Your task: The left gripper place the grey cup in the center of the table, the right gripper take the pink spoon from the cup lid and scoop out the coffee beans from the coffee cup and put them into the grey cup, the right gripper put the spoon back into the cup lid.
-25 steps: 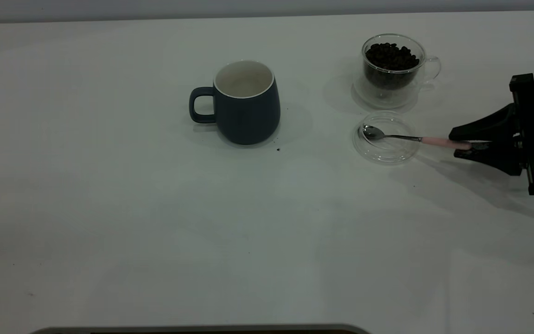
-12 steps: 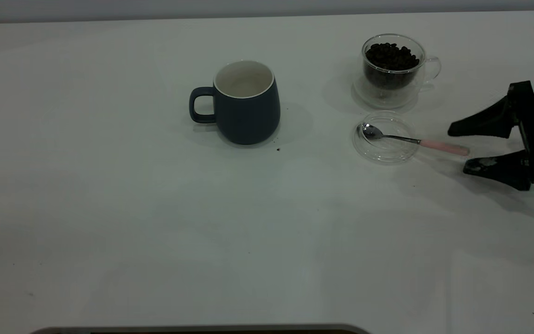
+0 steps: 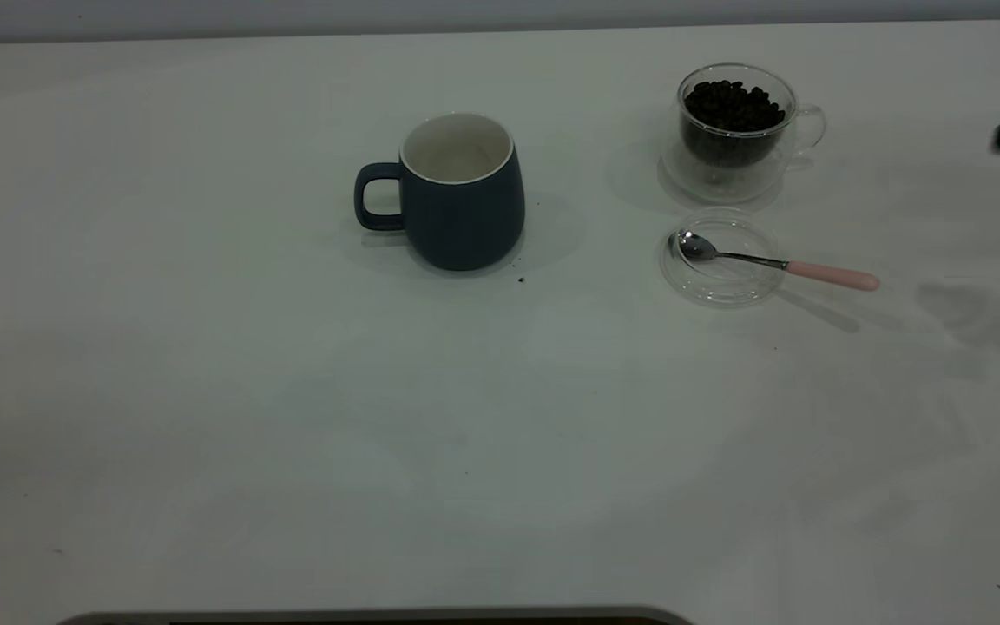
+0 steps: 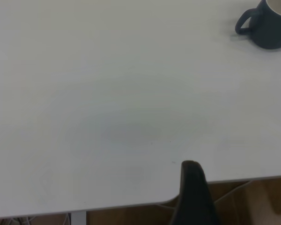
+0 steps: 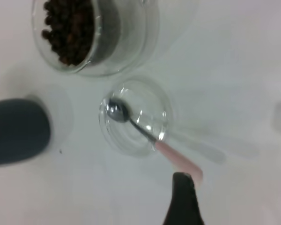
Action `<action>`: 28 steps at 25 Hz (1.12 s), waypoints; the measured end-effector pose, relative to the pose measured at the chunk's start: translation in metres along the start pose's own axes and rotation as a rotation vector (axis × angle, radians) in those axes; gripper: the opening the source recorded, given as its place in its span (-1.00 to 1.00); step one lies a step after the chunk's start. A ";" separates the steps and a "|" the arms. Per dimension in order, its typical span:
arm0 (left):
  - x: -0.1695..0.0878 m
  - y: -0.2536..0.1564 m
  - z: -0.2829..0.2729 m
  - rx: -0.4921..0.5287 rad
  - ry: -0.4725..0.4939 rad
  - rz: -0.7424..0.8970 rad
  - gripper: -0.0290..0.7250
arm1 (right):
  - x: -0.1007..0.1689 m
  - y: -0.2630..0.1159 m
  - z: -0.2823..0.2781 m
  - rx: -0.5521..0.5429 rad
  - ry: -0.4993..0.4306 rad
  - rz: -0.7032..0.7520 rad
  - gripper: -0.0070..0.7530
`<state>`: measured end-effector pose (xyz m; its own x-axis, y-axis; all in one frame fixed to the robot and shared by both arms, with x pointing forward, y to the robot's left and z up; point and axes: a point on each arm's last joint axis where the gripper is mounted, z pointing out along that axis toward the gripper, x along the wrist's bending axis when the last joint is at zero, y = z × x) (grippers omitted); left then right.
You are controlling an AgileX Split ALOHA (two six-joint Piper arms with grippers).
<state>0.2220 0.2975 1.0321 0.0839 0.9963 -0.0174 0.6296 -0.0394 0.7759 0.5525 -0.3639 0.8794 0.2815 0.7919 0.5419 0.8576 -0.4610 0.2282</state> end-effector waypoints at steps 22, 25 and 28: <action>0.000 0.000 0.000 0.000 0.000 0.000 0.58 | 0.112 -0.150 -0.211 -0.177 -0.301 -0.508 0.56; 0.000 0.000 0.000 0.000 0.000 0.000 0.58 | 0.101 -0.168 -0.211 -0.202 -0.301 -0.542 0.56; 0.000 0.000 0.000 0.000 0.000 0.000 0.58 | 0.093 -0.185 -0.217 -0.239 -0.291 -0.558 0.56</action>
<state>0.2220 0.2975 1.0321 0.0836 0.9963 -0.0178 0.6296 -0.0390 0.7759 0.3270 -0.2917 1.0630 -0.0428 0.9974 0.0583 0.7987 -0.0009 0.6017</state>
